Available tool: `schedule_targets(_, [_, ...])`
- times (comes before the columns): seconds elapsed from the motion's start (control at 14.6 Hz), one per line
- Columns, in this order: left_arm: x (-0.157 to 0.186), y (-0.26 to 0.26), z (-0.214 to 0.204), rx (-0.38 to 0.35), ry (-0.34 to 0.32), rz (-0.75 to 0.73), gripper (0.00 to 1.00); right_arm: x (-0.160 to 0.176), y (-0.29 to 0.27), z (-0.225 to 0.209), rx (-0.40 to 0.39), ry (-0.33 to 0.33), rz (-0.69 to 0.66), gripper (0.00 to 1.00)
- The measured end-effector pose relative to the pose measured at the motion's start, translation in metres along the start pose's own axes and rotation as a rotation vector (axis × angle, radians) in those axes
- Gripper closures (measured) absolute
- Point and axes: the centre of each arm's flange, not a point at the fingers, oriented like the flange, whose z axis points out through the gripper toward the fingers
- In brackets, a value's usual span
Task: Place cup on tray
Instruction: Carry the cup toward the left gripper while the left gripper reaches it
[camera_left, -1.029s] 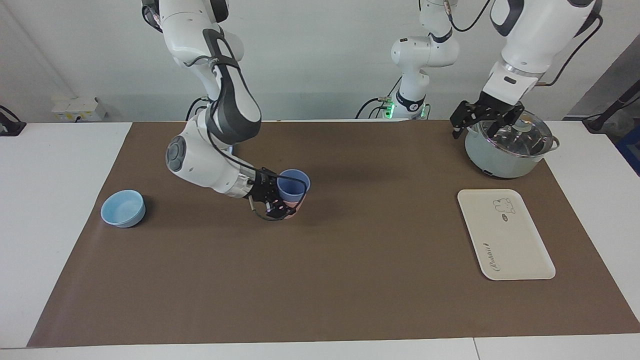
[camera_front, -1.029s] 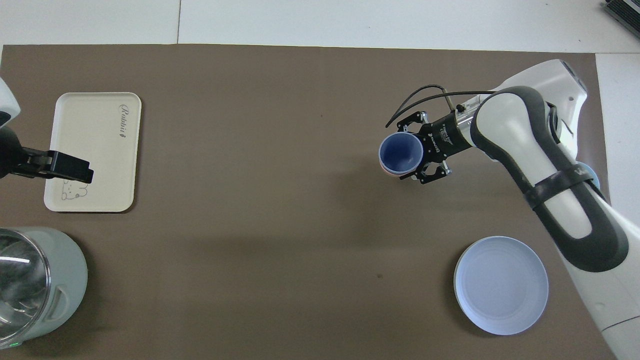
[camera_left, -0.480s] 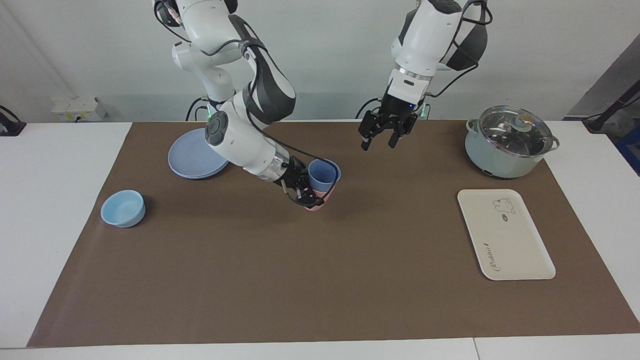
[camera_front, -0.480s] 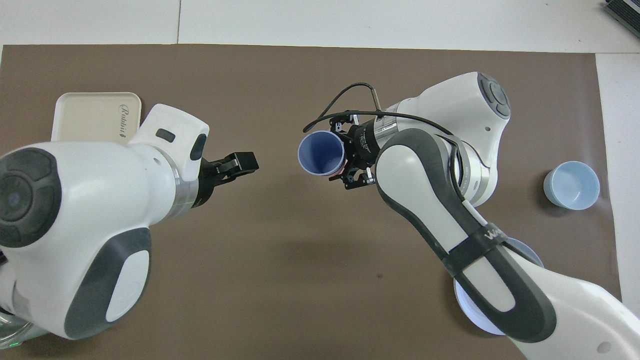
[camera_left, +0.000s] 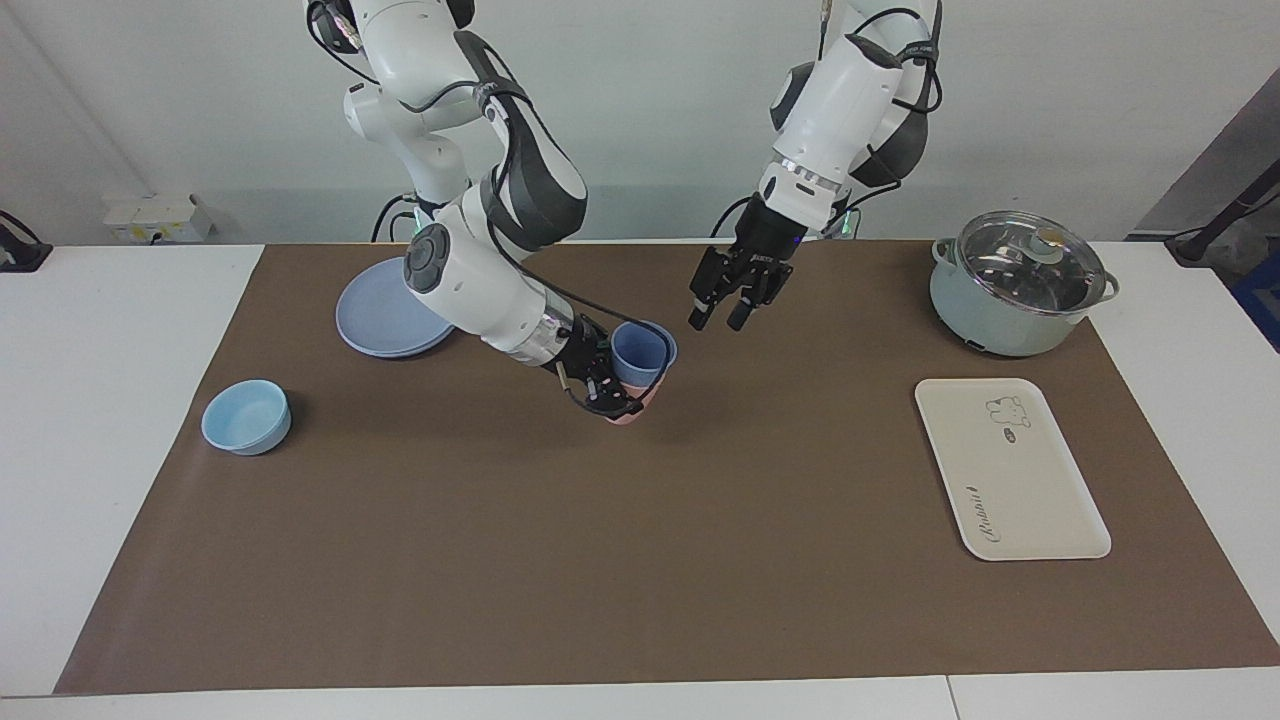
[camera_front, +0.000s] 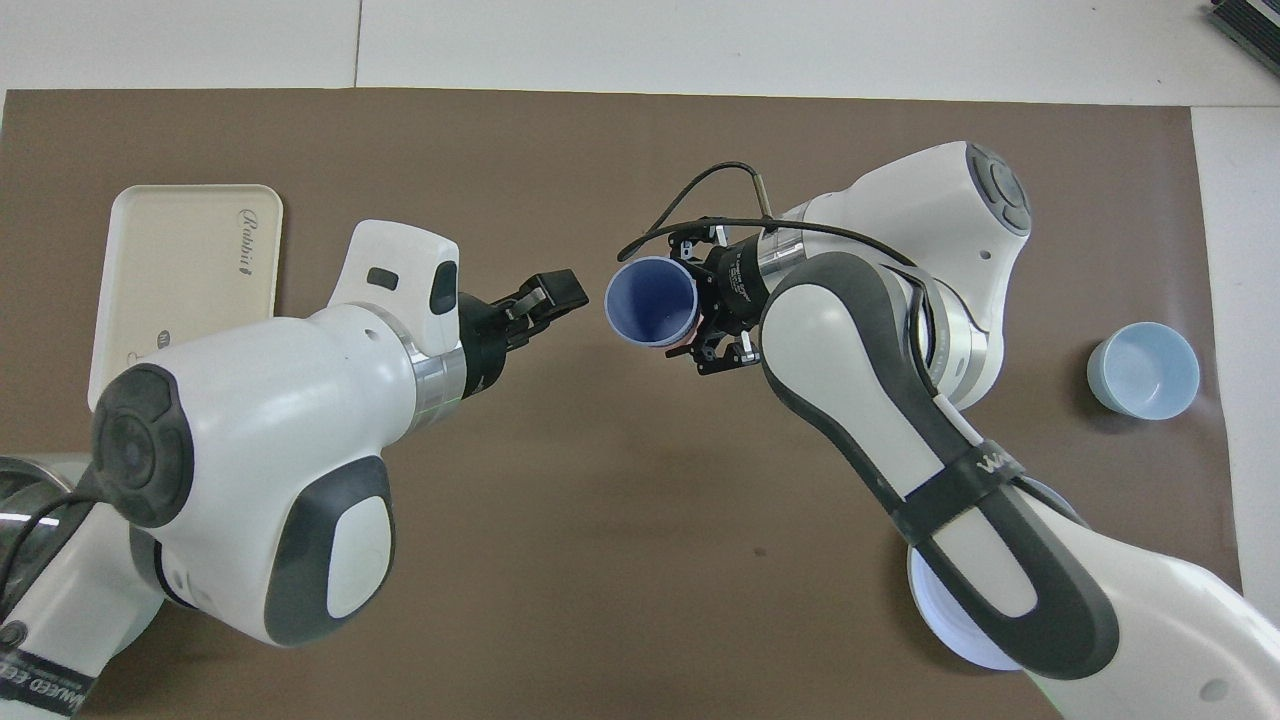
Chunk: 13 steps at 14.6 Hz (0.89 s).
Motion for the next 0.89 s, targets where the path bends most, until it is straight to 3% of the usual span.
schedule_targets(0.34, [-0.018, 0.009, 0.035, -0.012, -0.008, 0.010, 0.25, 0.002, -0.003, -0.001, 0.030, 0.007, 0.003, 0.18])
schedule_targets(0.89, [-0.036, 0.025, 0.046, -0.034, -0.017, 0.012, 0.29, 0.004, -0.003, -0.001, 0.041, 0.011, 0.005, 0.18])
